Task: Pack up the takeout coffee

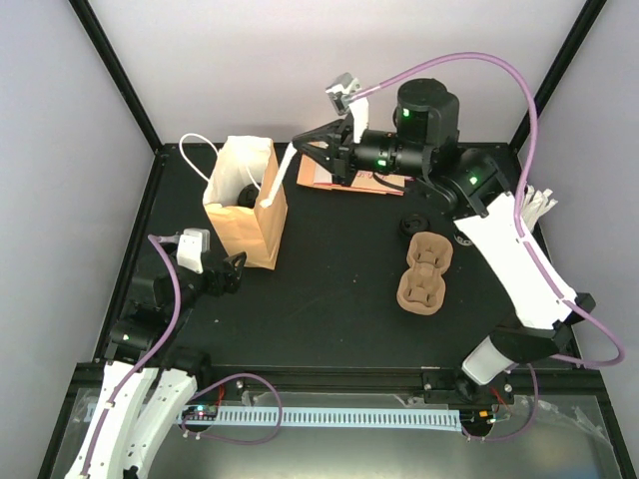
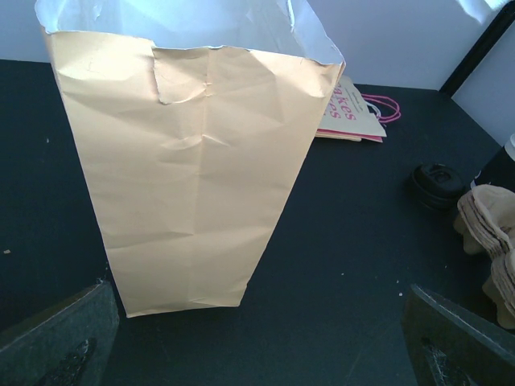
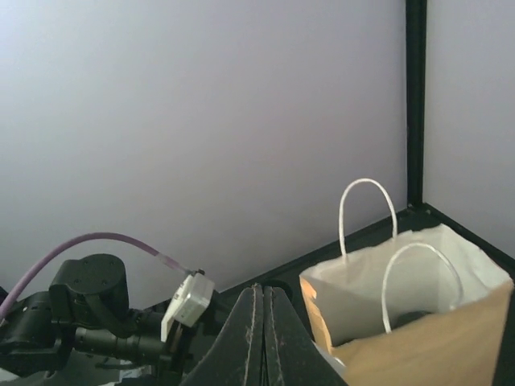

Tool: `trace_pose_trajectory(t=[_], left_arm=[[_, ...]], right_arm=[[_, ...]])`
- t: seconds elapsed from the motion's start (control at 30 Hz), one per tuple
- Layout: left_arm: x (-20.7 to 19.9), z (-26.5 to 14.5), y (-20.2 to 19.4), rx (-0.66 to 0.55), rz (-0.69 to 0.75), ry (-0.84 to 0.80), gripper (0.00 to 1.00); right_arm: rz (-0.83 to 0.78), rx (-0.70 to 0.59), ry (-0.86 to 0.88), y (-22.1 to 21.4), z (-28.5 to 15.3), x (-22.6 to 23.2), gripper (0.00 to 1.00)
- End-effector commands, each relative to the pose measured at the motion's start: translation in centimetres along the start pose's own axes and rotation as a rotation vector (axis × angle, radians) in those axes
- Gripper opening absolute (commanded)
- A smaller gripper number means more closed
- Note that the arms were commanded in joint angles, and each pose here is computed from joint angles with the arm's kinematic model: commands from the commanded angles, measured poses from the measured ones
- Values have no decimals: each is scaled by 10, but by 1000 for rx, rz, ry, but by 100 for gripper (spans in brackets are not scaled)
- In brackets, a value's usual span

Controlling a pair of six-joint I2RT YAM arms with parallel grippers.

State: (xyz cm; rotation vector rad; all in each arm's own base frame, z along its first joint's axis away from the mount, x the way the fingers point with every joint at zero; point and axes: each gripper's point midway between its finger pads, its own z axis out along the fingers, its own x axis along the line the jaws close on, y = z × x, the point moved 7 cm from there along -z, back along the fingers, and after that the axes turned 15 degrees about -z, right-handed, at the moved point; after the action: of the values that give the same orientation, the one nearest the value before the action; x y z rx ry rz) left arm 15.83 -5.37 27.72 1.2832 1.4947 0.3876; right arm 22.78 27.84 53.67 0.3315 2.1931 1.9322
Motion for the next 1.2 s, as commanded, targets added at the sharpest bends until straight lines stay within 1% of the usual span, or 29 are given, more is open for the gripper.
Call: trace_pose_trajectory(t=[0.0,0.2,0.4,0.6,0.77,0.83,0.87,0.9,0.93,0.97,1.0,1.17], left_arm=[[-4,-3,5,-25,-4,-13,99],[-4,-4,5,-30,-3,-15,99],[-4,-5,5,-31,-3,-17,99],[-4,-6,5,-36,-3,-19,99],[-4,-4,5,-29,-2,-21,99],[-4,-4,5,-29,-2,-20,99],[-4,-4,5,-28,-3,-19,99],[-4,-4,5,-28,-2,-18,99],[-4,-4,5,-28,-4,-16,99],[-4,-4,5,-28,-5,-14,99],[-4,-3,5,-29,-5,-14,99],[-3,-1,4,-18,-9,-4,99]], right_arm=[[-86,-93,11,21,12,8,1],[-122,-153,48,27,43,13,1],[-142,-164,-28,22,74,-1,1],[-164,-113,-145,1,105,-22,1],[-194,-39,-211,-23,130,-30,2],[-204,-10,-215,-32,139,-31,12],[-209,2,-209,-36,142,-31,35],[-214,12,-199,-37,143,-31,54],[-216,23,-191,-37,143,-30,67],[-216,34,-189,-38,141,-29,74],[-217,42,-193,-37,138,-29,77],[-229,56,-208,-33,108,-19,84]])
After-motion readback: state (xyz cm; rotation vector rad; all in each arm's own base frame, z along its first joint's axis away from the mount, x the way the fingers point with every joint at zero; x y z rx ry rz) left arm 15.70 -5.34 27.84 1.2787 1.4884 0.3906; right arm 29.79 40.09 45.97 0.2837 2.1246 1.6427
